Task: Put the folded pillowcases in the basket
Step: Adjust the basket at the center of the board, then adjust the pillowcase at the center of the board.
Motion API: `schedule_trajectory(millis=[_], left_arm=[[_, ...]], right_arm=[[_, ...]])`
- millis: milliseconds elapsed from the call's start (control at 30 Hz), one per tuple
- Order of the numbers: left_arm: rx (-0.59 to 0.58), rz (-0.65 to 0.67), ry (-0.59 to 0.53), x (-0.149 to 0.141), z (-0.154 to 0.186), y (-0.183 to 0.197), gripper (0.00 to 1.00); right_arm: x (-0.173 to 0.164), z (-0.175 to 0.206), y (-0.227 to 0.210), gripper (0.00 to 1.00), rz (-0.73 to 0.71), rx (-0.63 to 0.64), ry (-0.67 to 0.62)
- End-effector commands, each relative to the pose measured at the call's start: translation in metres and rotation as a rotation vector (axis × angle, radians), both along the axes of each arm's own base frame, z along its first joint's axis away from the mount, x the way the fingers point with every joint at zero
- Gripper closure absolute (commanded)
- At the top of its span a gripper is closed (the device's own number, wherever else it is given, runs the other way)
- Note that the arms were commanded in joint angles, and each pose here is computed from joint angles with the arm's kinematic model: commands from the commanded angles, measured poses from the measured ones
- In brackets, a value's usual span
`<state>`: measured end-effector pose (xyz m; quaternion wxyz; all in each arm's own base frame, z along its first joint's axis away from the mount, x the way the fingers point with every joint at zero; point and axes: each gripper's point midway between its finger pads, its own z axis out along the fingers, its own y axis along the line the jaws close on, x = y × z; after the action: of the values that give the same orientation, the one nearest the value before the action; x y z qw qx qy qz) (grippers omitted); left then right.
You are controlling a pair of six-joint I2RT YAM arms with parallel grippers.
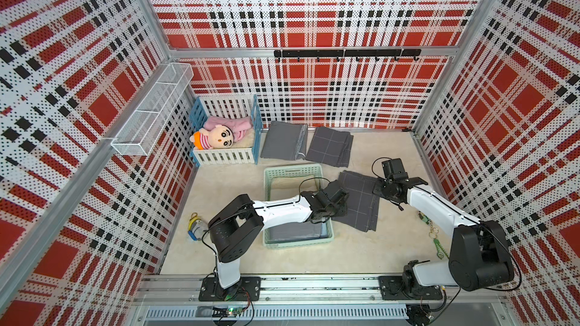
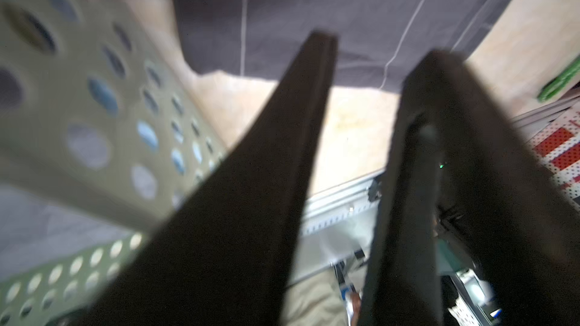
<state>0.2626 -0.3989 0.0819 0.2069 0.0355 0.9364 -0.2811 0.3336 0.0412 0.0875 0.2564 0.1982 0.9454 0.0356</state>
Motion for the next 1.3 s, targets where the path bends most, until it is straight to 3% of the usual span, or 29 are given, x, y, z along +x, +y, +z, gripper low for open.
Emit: schedule_trajectory(millis=[0,233,500,733,933,1067,1267], left_arm=[[0.037,0.014,0.026,-0.008,-0.008,0.025,0.7],[0.057,0.032,-0.033,-0.002,0.012,0.047,0.69],[0.014,-0.017,-0.148,0.029,0.053,0.02,0.65],[-0.032,0.014,-0.151,0.08,0.061,-0.002,0.65],[-0.014,0.087,-0.143,0.106,0.049,-0.001,0.65],[0.0,0.121,-0.144,0.116,0.042,0.004,0.65],[0.006,0.136,-0.117,0.12,0.029,0.003,0.65]], right_arm=[[-0.002,-0.005,0.004,1.0,0.025,0.008,0.008],[0.008,-0.028,0.012,1.0,0.05,0.028,0.047],[0.033,-0.071,0.031,1.0,0.107,0.063,0.147],[0.046,-0.045,0.022,1.0,0.16,-0.064,0.107],[0.021,-0.021,0.047,1.0,0.198,-0.009,0.043],[0.0,-0.048,0.086,1.0,0.272,0.066,0.102],[-0.029,-0.093,0.087,1.0,0.265,0.093,0.232]])
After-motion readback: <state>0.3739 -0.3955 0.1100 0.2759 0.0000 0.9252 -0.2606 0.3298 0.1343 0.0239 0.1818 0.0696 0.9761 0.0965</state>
